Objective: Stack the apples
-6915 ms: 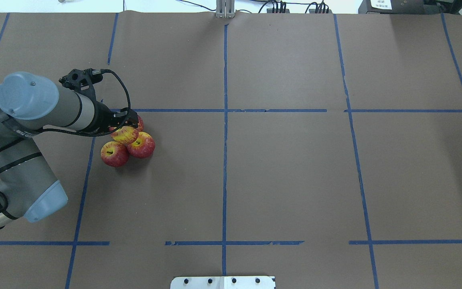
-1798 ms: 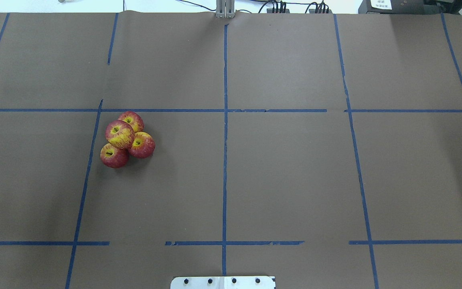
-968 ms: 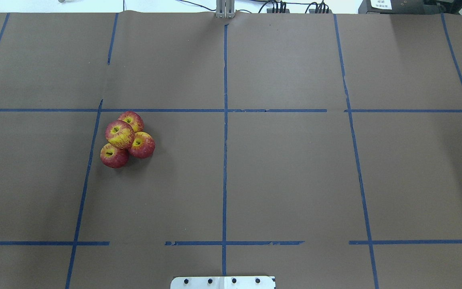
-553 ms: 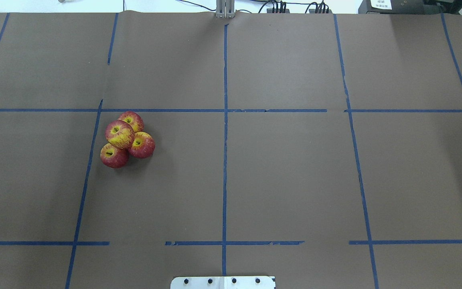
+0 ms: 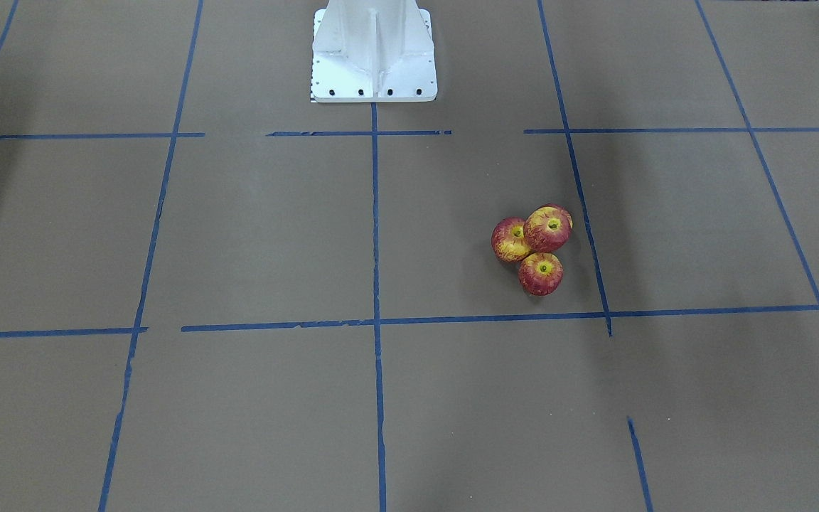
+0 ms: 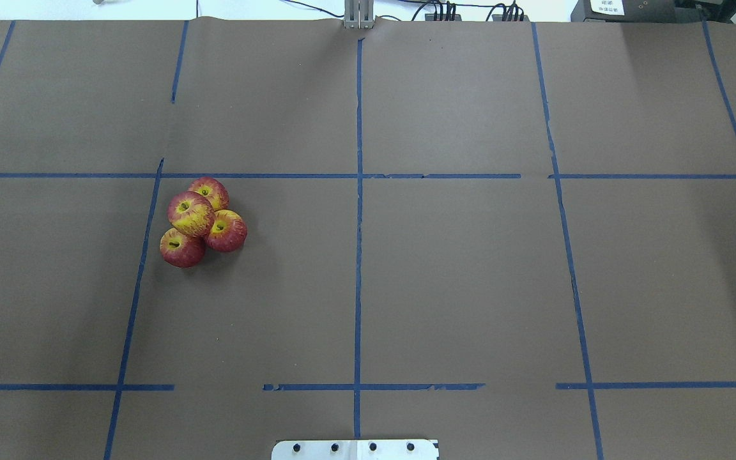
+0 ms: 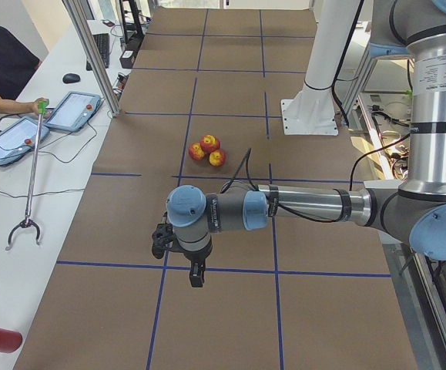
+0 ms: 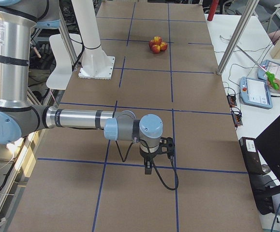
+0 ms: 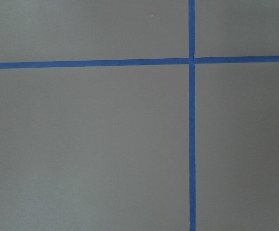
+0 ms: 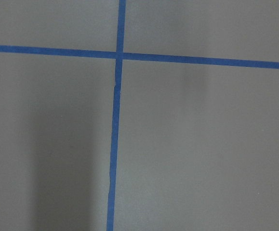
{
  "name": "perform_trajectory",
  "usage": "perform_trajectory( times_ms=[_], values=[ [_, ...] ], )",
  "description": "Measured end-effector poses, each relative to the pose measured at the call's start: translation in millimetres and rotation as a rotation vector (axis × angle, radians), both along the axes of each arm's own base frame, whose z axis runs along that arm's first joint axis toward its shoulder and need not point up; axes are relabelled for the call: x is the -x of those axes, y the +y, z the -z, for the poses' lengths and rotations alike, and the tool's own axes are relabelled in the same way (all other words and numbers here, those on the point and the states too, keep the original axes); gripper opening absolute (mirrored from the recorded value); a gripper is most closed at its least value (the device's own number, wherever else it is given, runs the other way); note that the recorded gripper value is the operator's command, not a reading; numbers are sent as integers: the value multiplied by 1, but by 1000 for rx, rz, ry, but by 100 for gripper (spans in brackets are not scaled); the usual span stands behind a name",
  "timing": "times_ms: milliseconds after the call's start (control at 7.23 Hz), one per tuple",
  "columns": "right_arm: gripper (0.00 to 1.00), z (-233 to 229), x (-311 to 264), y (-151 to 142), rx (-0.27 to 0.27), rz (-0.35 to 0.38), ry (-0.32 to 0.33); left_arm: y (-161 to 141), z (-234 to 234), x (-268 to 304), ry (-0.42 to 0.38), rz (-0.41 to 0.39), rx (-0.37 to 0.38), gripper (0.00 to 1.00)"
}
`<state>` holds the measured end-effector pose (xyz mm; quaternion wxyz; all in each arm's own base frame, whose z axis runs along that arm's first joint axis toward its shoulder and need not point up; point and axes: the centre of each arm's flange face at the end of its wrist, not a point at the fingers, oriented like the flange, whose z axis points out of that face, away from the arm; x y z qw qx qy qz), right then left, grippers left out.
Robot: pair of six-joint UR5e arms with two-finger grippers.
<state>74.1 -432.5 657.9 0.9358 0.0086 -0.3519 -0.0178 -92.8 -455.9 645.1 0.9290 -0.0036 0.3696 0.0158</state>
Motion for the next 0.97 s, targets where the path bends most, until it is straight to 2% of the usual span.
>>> perform_trajectory(
  times_ms=[968],
  values=[
    [100, 0, 0, 0, 0, 0, 0, -10, 6, 0, -4, -1, -10, 100]
  ],
)
